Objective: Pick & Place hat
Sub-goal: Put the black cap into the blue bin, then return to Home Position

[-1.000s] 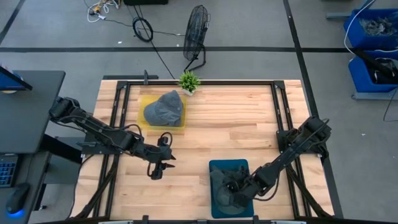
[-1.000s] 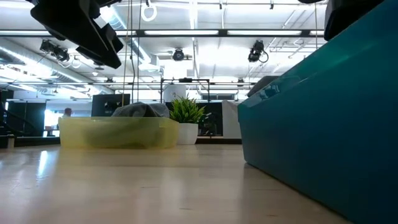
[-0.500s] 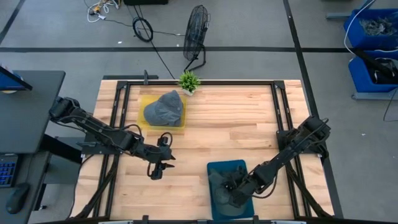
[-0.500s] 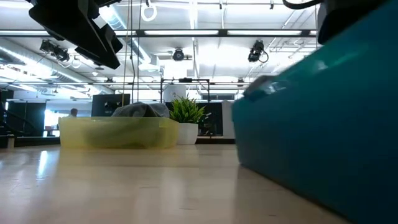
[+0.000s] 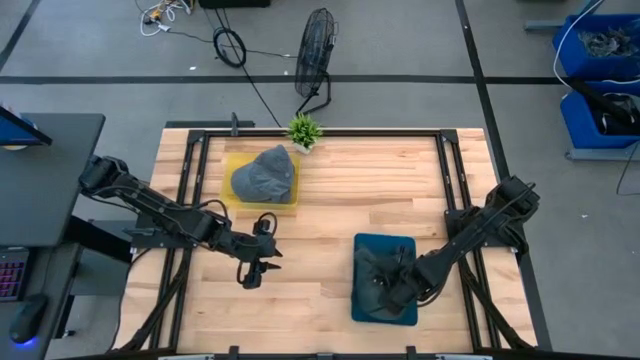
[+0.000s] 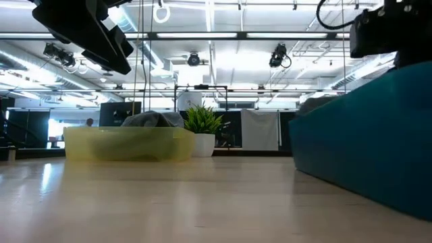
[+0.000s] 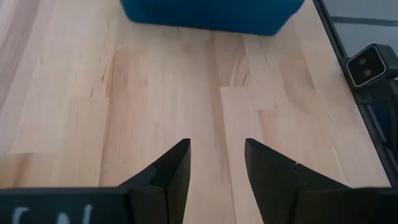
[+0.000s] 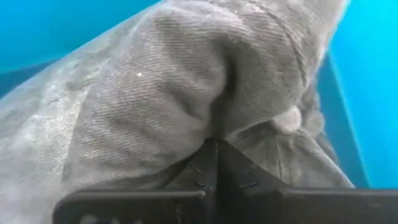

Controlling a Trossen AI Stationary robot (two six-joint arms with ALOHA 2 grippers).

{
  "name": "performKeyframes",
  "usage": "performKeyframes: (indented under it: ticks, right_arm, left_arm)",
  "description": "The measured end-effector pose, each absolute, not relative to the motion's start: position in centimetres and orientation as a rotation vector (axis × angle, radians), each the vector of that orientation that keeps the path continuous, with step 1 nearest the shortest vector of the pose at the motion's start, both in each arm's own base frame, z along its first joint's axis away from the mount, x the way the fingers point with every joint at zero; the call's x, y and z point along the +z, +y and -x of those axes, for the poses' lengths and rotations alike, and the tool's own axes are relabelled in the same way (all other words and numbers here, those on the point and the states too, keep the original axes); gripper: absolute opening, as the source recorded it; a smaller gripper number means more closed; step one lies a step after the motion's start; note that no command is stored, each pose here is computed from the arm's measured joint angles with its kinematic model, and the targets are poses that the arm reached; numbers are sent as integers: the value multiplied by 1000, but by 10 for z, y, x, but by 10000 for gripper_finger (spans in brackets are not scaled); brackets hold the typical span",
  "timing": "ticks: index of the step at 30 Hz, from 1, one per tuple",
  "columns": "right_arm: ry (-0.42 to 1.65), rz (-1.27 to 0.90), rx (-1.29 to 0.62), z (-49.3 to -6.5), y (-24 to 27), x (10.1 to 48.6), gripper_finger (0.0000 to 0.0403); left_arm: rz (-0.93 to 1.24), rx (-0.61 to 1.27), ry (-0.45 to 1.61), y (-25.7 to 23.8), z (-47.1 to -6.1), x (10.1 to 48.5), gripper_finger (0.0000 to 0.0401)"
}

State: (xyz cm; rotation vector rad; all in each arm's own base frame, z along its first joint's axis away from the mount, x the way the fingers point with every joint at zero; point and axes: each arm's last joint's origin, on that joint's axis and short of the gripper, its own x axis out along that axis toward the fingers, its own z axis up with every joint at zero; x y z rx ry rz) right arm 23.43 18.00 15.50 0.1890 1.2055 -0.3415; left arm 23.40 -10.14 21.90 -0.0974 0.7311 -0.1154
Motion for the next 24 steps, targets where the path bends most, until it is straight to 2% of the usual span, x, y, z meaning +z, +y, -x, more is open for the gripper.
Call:
performKeyframes:
  ticks: [7, 15, 19, 24]
  right_arm:
    - [1233, -270, -207, -229, 181, 193, 41]
    - [1091, -321, -176, -218, 169, 248, 75]
    - [930, -286, -137, -213, 162, 284, 79]
    - [629, -85, -172, -198, 147, 336, 73]
  left_arm:
    - [117, -125, 684, -101, -233, 231, 156]
    - [126, -139, 633, -95, -218, 281, 156]
    - [83, -82, 573, -88, -199, 323, 155]
    - [34, 25, 325, -76, -164, 383, 155]
